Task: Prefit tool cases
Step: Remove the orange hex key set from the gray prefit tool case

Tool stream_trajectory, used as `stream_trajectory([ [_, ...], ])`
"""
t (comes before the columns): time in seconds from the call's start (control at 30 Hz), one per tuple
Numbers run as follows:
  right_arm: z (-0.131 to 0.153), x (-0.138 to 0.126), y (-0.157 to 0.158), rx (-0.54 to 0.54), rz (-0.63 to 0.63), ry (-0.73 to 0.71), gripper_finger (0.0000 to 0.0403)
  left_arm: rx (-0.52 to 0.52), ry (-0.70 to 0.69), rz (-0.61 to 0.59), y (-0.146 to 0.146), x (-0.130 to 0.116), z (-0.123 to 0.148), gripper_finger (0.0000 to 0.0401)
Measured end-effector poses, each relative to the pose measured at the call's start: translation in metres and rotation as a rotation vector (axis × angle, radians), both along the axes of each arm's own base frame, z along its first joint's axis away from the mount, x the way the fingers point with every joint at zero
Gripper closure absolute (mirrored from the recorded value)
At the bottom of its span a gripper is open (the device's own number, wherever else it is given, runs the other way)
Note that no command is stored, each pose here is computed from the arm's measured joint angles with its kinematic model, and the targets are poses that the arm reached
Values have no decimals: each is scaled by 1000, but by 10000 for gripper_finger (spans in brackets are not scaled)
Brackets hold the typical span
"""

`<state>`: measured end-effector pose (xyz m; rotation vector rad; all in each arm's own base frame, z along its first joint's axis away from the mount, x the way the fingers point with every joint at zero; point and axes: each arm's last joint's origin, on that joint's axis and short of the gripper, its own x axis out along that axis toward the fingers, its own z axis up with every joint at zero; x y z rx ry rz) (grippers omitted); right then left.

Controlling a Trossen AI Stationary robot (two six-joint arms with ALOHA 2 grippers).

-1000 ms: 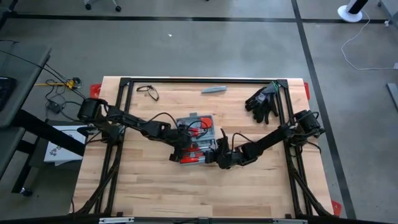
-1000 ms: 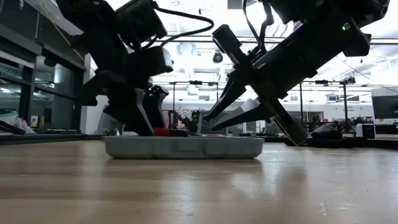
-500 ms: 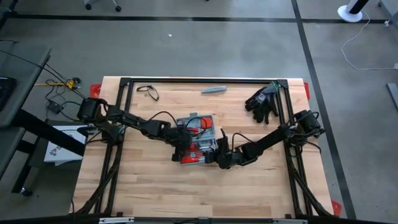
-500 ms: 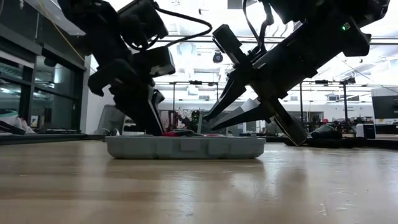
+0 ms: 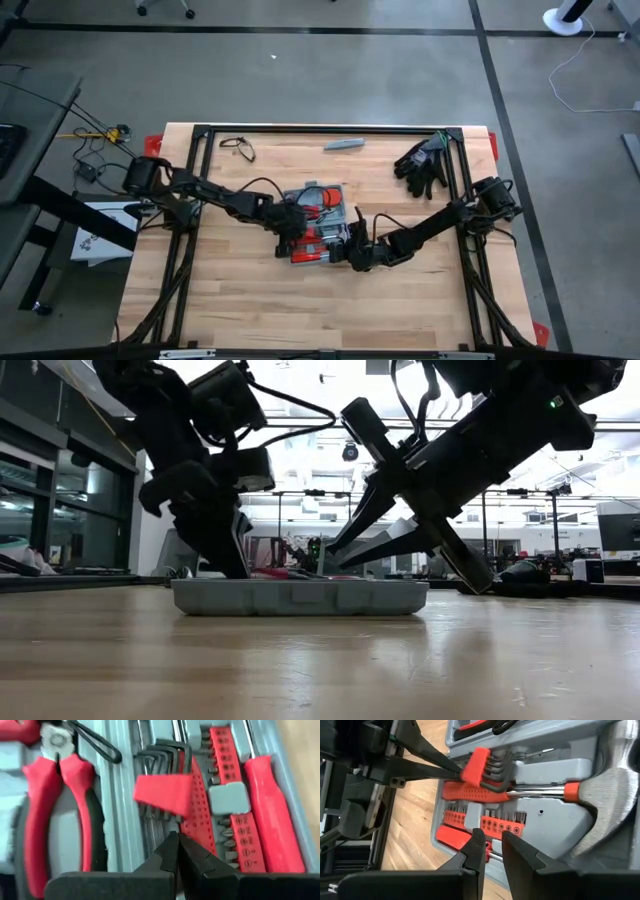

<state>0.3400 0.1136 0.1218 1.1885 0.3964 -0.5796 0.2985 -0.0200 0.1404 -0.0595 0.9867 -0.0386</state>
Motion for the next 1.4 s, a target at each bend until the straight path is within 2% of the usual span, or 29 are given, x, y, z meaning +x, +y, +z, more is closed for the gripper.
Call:
stream_trajectory([
  [0.47,0,3,-9,-3,-30,-5,346,48,-23,-41,8,2,2,400],
  [0.67,0,4,-12,-3,-41,-5,346,3,-31,-100,6,2,3,394],
  [0.8,0,4,-14,-4,-46,-3,346,-12,-41,-100,5,1,8,360],
  [1.07,0,6,-20,-4,-61,-2,346,21,-129,-81,7,0,27,263],
  [1.23,0,7,-24,-6,-65,1,346,39,-173,-154,-1,4,27,215],
  [1.4,0,8,-27,-15,-60,6,346,63,-164,-193,-9,8,17,189],
])
